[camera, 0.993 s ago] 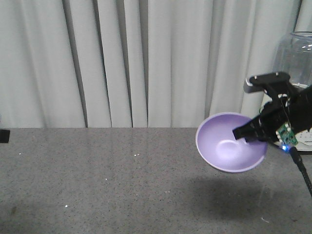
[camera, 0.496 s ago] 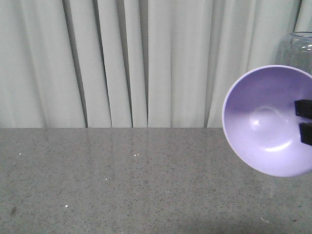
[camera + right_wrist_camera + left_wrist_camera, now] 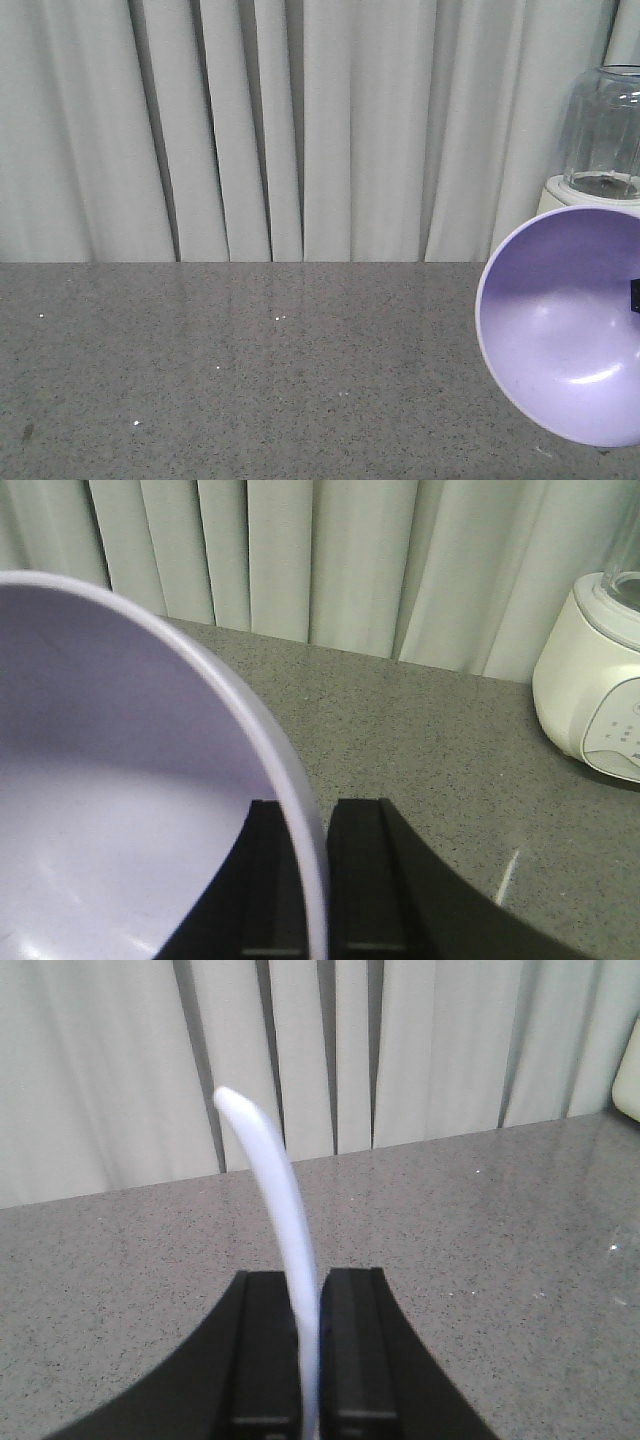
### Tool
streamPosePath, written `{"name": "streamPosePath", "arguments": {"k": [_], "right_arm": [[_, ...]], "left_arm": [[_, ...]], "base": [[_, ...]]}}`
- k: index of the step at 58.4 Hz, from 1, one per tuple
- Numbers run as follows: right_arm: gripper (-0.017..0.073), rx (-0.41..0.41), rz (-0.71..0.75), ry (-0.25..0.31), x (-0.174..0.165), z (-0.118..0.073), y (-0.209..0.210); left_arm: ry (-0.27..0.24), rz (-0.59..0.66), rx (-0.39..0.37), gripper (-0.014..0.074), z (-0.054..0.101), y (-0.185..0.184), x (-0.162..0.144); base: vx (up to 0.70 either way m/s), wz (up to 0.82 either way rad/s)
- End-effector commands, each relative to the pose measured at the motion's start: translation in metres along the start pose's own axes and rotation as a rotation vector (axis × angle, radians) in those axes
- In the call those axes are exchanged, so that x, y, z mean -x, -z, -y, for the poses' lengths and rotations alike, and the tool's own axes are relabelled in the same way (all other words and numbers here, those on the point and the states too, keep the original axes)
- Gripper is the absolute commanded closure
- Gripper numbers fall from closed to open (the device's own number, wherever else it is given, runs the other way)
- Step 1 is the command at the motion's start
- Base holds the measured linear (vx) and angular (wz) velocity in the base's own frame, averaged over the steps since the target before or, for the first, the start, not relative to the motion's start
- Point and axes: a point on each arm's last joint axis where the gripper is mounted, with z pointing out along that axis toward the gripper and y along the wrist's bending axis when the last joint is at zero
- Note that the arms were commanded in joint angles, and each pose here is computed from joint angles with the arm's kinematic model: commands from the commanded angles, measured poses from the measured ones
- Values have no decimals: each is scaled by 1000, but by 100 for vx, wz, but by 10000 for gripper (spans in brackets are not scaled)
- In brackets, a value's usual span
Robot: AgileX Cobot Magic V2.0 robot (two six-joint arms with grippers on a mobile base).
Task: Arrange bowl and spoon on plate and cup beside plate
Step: 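Lift the bowl with the right gripper and the spoon with the left, then drive the base, holding bowl and spoon, to the pale blue plate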
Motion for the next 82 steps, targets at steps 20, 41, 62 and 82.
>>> {"name": "streamPosePath", "arguments": {"k": [20,41,62,82], "right_arm": [[568,-12,124,7,17,1,8],[568,-12,124,7,17,1,8],[568,-12,124,7,17,1,8],[568,-12,124,7,17,1,8]], "left_arm": [[18,100,16,594,0,7,15],[18,100,16,594,0,7,15],[18,100,16,594,0,7,15],[18,100,16,594,0,7,15]], "base": [[0,0],[0,0],[-2,3],[-14,1]]}}
